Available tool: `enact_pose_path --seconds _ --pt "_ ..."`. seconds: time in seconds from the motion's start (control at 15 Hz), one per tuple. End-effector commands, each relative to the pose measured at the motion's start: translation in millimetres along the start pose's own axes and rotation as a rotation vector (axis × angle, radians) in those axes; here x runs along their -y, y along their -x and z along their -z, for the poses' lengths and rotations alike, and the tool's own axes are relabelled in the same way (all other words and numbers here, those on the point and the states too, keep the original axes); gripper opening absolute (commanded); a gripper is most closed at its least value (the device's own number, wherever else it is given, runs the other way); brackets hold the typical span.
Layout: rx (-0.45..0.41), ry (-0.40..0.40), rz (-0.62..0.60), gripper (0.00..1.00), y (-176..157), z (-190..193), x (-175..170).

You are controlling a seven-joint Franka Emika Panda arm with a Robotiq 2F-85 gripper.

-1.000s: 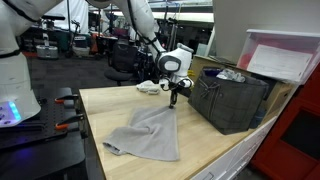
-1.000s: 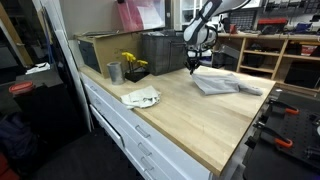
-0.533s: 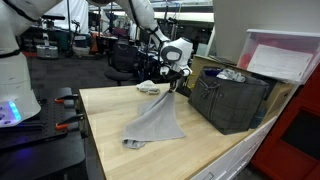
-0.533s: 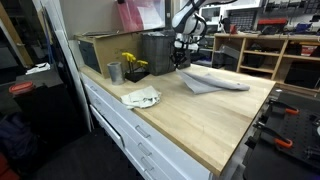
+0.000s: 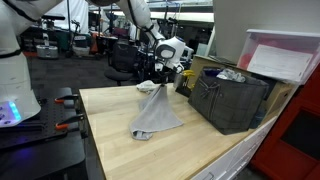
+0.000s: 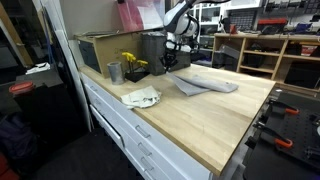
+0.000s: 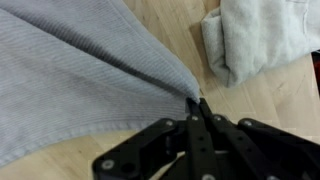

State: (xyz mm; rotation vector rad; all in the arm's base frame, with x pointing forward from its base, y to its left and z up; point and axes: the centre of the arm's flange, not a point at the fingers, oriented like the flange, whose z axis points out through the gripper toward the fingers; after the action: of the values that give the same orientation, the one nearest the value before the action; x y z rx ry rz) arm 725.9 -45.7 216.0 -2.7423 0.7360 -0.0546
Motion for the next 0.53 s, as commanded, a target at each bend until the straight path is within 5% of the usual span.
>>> enact_pose_path --seconds 0.0,0.47 --pt "0.002 0.020 -0.002 0.30 7 10 -10" --pt "-0.081 0.150 -0.144 0.82 -22 23 -143"
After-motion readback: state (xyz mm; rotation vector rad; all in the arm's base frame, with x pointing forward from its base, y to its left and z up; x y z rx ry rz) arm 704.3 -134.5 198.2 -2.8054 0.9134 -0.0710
